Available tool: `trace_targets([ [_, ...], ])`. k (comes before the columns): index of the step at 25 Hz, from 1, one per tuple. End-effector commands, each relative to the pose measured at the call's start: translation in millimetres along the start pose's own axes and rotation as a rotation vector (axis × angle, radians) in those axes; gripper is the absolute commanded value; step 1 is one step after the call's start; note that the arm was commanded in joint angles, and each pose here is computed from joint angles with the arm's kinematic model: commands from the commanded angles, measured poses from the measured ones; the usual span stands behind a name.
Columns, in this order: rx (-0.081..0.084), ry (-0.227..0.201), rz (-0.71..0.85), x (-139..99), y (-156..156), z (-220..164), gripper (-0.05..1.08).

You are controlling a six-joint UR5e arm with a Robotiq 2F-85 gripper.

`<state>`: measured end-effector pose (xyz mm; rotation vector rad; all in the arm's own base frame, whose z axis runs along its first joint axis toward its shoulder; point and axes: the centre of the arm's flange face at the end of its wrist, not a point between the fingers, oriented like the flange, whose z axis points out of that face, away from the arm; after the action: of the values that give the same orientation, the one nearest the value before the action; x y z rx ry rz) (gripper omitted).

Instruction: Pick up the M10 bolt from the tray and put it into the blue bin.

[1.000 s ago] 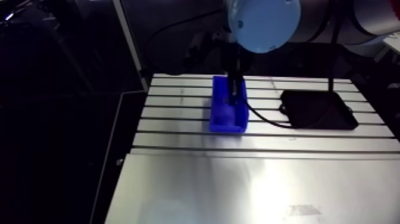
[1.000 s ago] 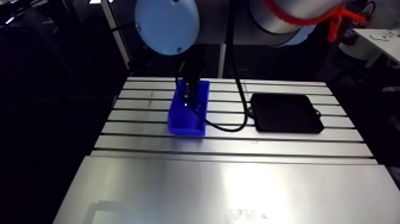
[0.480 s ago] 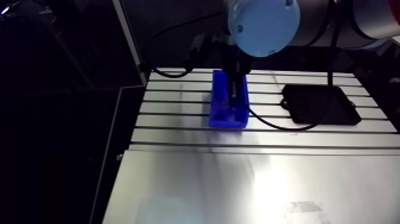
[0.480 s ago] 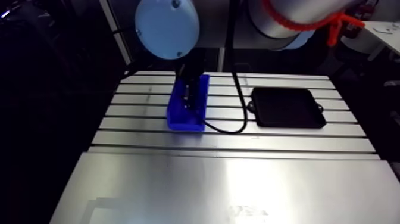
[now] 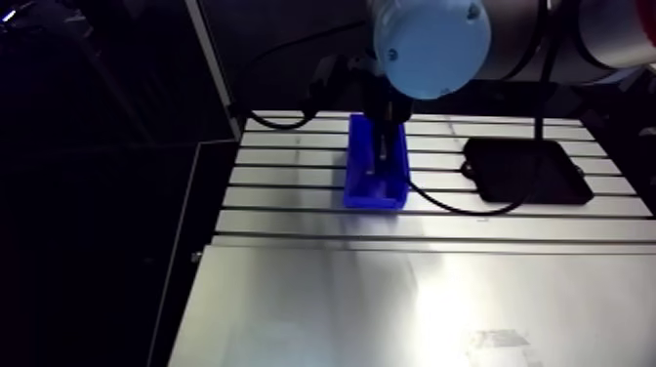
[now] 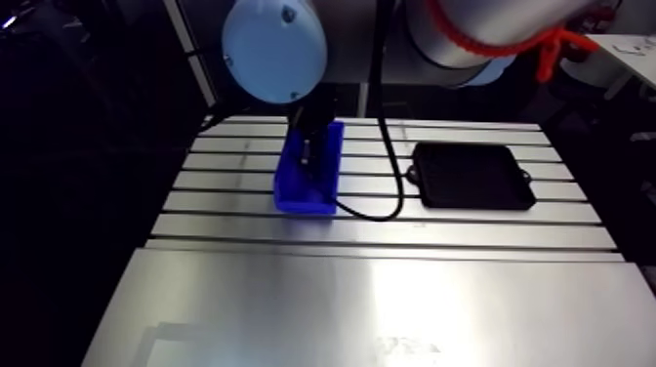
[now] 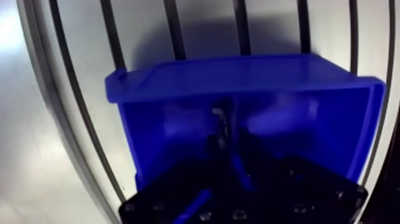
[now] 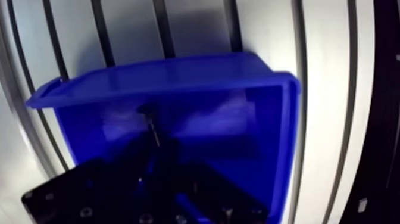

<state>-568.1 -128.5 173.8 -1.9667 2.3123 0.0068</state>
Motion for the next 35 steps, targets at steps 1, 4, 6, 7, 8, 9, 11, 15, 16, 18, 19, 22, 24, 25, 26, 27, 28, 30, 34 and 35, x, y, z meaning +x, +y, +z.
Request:
trace_targets([
  [1, -0.007, 0.000, 0.006, 0, 1, 1, 0.34],
  [4, -0.008, 0.003, 0.007, -1, 1, 0, 0.21],
  [6, -0.010, 0.005, 0.008, -1, 1, -2, 0.14],
  [7, -0.015, 0.006, 0.006, 0, 1, -4, 0.10],
  [8, -0.018, 0.007, 0.007, 0, 2, -6, 0.08],
  [9, -0.020, 0.007, 0.008, 0, 1, -7, 0.06],
  [11, -0.025, 0.006, 0.010, 1, 1, -11, 0.03],
  [15, -0.057, 0.010, 0.009, 1, -1, -32, 0.02],
  [16, -0.066, 0.012, 0.008, 1, -2, -39, 0.02],
  [18, -0.075, 0.015, 0.009, -1, -5, -53, 0.02],
  [19, -0.073, 0.016, 0.009, -1, -6, -61, 0.02],
  [22, -0.060, 0.018, 0.009, -3, -9, -92, 0.01],
  [24, -0.053, 0.017, 0.026, -4, -9, -117, 0.01],
  [25, -0.045, 0.016, 0.030, -5, -9, -130, 0.01],
  [26, -0.037, 0.015, 0.035, -6, -9, -141, 0.01],
  [27, -0.033, 0.014, 0.041, -7, -10, -153, 0.01],
  [28, -0.024, 0.012, 0.051, -8, -10, -165, 0.01],
  [30, -0.027, 0.018, 0.090, -10, -11, -193, 0.01],
  [34, -0.004, 0.017, 0.221, -13, -8, -244, 0.01],
  [35, 0.000, 0.013, 0.288, -14, -7, -258, 0.01],
])
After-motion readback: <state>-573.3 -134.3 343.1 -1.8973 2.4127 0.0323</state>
